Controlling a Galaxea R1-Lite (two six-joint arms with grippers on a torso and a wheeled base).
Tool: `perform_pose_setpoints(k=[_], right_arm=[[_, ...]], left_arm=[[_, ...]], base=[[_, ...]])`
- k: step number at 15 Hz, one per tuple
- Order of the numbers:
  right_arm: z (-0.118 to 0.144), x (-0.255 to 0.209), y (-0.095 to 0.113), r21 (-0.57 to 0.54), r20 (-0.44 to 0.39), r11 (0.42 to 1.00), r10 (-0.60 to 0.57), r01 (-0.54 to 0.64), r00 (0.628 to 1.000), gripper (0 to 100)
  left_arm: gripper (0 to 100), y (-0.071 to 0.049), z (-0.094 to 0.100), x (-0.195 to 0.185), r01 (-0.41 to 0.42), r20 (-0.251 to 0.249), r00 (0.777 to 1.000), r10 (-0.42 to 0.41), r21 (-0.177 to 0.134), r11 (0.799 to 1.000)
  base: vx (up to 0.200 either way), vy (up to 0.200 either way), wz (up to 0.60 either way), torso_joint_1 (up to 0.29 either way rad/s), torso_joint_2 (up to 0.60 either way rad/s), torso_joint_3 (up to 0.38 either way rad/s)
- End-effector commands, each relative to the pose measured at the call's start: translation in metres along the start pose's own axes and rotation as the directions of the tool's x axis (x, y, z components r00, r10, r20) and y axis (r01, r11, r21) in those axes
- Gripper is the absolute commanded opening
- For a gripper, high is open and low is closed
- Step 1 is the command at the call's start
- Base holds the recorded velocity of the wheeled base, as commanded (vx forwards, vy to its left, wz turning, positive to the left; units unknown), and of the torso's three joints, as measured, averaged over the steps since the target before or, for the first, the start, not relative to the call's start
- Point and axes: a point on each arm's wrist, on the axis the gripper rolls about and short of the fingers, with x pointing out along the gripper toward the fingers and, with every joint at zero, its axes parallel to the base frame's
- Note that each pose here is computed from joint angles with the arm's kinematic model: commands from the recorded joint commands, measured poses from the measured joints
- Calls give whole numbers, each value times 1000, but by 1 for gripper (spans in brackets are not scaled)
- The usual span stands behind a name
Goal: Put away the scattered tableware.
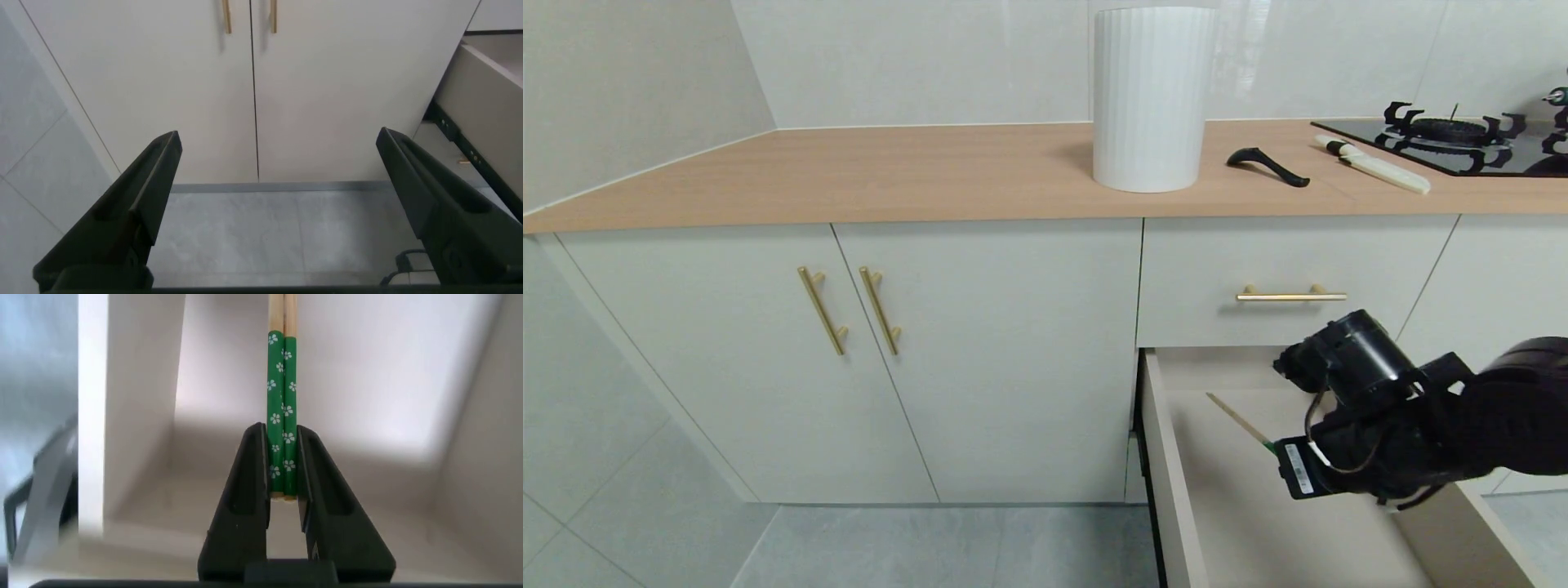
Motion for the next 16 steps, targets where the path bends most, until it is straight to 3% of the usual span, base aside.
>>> perform_pose_setpoints(k=[1, 3, 4, 7, 16], right_arm=[[20, 45, 8, -11, -42, 1000, -24, 23, 999, 0], [23, 62, 12, -16, -65, 999, -31, 30, 997, 0], [17, 86, 15, -28, -118, 999, -46, 43, 992, 0], [5, 134, 19, -46, -160, 994, -109, 103, 981, 0], [-12, 177, 17, -32, -188, 992, -123, 119, 974, 0]], left_arm=[[100, 0, 0, 0, 0, 0, 1000, 0, 0, 1000], [100, 0, 0, 0, 0, 0, 1000, 0, 0, 1000], [100, 0, 0, 0, 0, 0, 1000, 0, 0, 1000], [100, 0, 0, 0, 0, 0, 1000, 0, 0, 1000], [100, 0, 0, 0, 0, 0, 1000, 0, 0, 1000]], base=[[0, 0, 0, 0, 0, 0], [0, 0, 0, 0, 0, 0], [0, 0, 0, 0, 0, 0], [0, 0, 0, 0, 0, 0], [0, 0, 0, 0, 0, 0]])
